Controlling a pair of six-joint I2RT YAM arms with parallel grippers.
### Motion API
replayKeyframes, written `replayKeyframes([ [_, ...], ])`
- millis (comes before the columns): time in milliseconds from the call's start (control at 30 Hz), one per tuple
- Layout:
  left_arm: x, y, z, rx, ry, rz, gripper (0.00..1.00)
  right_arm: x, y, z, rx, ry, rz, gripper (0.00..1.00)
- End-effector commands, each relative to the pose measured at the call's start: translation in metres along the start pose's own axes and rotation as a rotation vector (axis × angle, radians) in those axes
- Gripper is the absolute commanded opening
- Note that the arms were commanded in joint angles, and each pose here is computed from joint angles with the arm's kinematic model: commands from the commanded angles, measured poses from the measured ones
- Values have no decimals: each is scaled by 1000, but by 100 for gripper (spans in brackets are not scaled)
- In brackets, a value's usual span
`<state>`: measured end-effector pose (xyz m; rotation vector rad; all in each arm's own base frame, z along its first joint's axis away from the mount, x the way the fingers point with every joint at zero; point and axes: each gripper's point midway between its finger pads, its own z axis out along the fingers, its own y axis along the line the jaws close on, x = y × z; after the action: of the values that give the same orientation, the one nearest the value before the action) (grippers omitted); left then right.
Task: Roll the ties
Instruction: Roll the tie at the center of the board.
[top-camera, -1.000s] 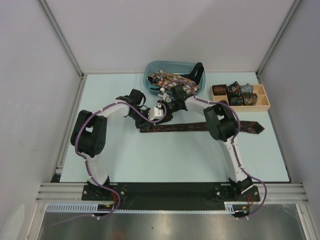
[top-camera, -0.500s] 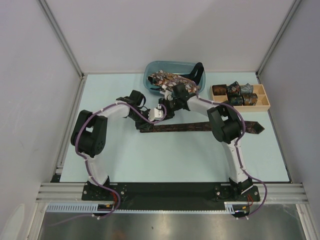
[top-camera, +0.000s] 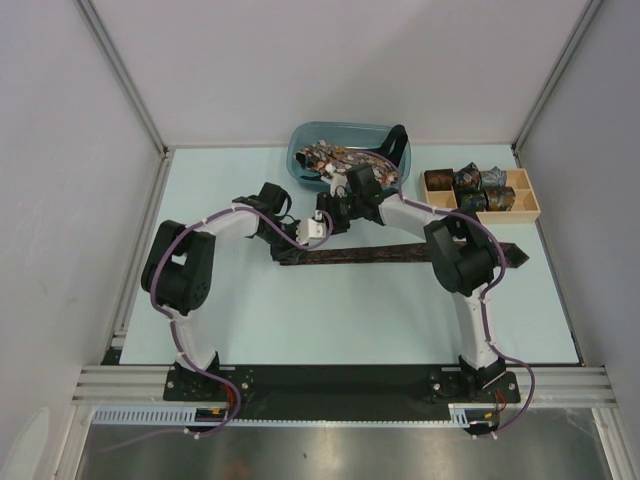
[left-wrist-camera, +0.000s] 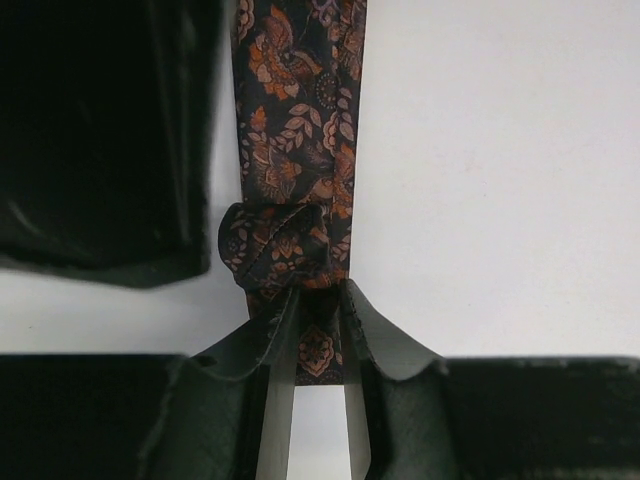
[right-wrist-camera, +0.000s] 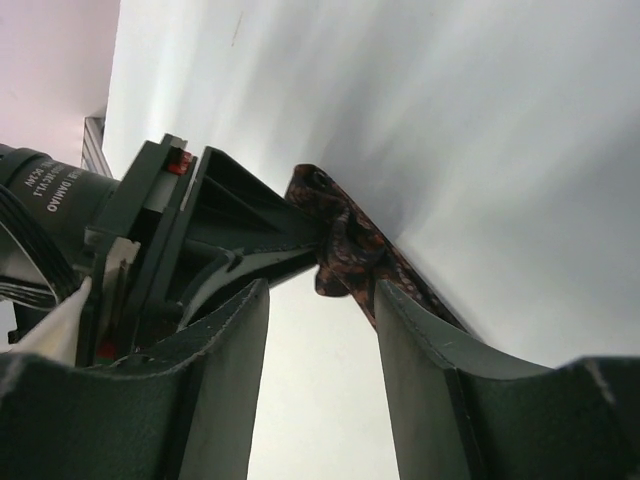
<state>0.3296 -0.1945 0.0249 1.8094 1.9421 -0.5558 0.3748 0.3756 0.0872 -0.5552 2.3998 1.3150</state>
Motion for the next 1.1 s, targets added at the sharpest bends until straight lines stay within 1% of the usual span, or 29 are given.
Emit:
replayKeyframes([
  [0,-12,-3,-6,-5,-35,35,28,1,8,17,-16,-15,-16,51],
  [367,-13,-4,-6,-4,-40,42,29,18,16,27,-12,24,-23,49],
  [700,-11,-5,-6,-7,-41,40,29,31,-7,38,51,58,0,44],
  [800,-11,-6,-6,-9,-43,41,30,33,-8,39,53,64,9,40],
  [900,-12,-7,-6,-8,-48,43,31,36,-10,41,53,73,22,32],
  [933,-12,-6,-6,-10,-47,43,32,37,-12,41,56,75,25,26],
  [1000,-12,-5,-7,-17,-47,28,34,38,-16,39,67,80,41,20],
  [1033,-11,-4,-8,-20,-51,15,39,38,-15,37,65,81,41,14],
  [1067,-10,-1,-11,-28,-60,7,43,38,-15,35,68,82,46,12],
])
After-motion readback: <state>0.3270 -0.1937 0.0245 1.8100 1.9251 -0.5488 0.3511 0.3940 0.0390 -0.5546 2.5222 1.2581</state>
